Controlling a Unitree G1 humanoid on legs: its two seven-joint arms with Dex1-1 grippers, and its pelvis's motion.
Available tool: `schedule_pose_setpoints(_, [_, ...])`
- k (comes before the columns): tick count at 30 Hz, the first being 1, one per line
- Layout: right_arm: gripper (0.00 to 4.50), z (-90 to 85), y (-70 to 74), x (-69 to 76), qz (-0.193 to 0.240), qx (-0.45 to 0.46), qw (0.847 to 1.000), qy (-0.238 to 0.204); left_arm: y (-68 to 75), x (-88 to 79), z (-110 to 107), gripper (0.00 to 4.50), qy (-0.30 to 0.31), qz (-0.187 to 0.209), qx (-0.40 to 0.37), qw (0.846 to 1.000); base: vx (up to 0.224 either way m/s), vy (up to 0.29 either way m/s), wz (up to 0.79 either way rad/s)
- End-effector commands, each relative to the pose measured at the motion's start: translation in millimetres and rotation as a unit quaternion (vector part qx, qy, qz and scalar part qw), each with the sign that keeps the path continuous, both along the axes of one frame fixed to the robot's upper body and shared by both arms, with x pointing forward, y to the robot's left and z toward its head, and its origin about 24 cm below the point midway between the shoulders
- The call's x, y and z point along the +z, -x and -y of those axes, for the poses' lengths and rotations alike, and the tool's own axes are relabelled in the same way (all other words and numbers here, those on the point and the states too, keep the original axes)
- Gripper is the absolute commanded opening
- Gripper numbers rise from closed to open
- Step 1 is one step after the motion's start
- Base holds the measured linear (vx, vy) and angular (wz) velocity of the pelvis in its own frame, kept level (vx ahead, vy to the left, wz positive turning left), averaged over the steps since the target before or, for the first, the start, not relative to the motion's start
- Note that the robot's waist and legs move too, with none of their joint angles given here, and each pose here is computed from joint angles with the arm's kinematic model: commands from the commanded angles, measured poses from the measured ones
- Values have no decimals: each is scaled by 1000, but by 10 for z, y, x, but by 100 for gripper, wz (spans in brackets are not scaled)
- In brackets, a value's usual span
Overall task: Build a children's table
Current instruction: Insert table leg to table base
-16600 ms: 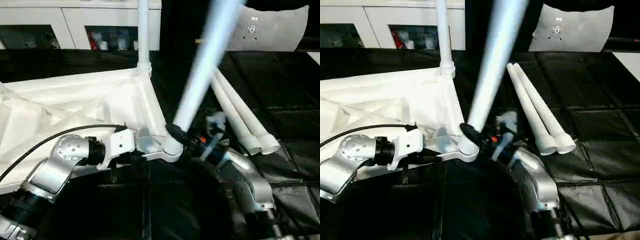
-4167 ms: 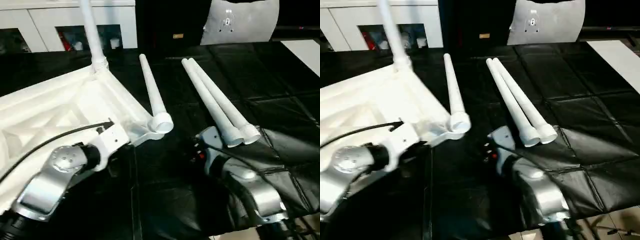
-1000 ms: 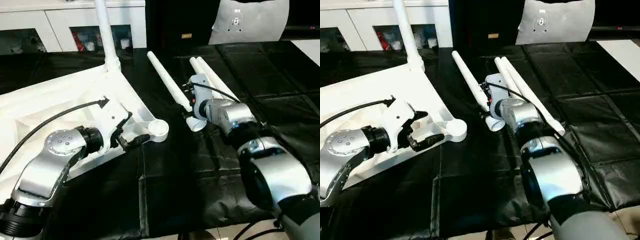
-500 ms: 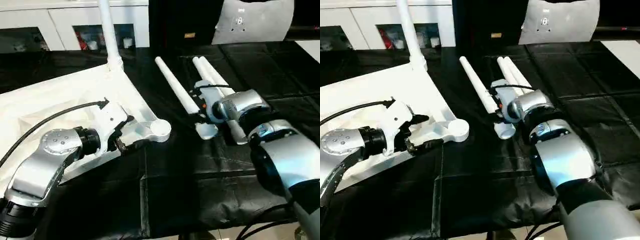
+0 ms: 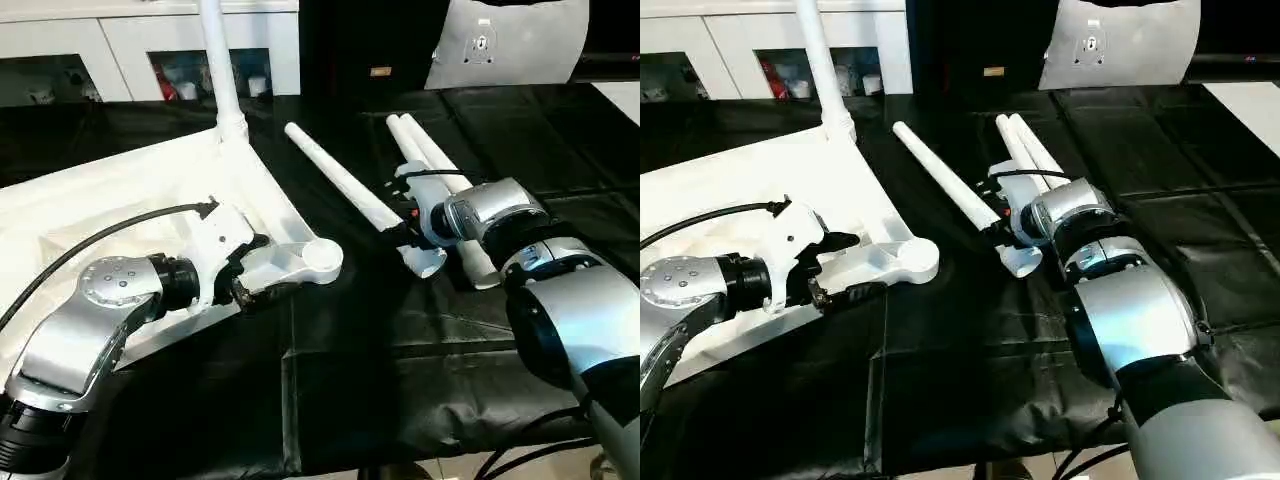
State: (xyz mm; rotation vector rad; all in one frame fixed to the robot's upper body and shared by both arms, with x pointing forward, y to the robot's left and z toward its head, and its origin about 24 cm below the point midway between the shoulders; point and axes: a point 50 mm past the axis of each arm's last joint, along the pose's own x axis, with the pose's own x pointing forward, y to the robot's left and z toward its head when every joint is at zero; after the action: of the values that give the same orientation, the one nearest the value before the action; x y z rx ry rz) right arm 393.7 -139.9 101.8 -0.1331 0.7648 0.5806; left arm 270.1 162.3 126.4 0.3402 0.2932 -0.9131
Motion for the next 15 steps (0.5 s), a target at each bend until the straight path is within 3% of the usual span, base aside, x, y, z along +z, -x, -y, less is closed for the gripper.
schedule_pose_setpoints(1, [193,-26,-54,83,53,0,997,-55,-1,26,-23,450,0,17,12,1000,0,0,0])
schedule_pose_setpoints(4, [193,4,-104,130,124,-23,988,-90,-17,35,8,450,13,32,31,999,0,0,0])
schedule_pose_setpoints(8, [193,63,-127,158,150,-76,977,-131,-26,34,77,450,34,38,44,998,0,0,0])
schedule_pose_setpoints(9, [193,82,-144,206,205,-97,961,-157,-44,55,138,450,46,52,48,996,0,0,0])
schedule_pose_setpoints(10, [193,80,-147,241,227,-117,948,-190,-66,78,185,450,63,57,53,995,0,0,0])
schedule_pose_setpoints(11, [193,81,-147,245,229,-119,946,-195,-68,81,192,450,66,58,54,995,0,0,0])
schedule_pose_setpoints(12, [193,69,-135,275,230,-137,928,-260,-97,115,248,450,86,66,61,992,0,0,0])
schedule_pose_setpoints(13, [193,69,-135,275,230,-137,928,-260,-97,115,248,450,86,66,61,992,0,0,0])
schedule_pose_setpoints(15, [192,-3,-25,350,219,-85,889,-394,-173,182,327,450,131,60,74,987,0,0,0])
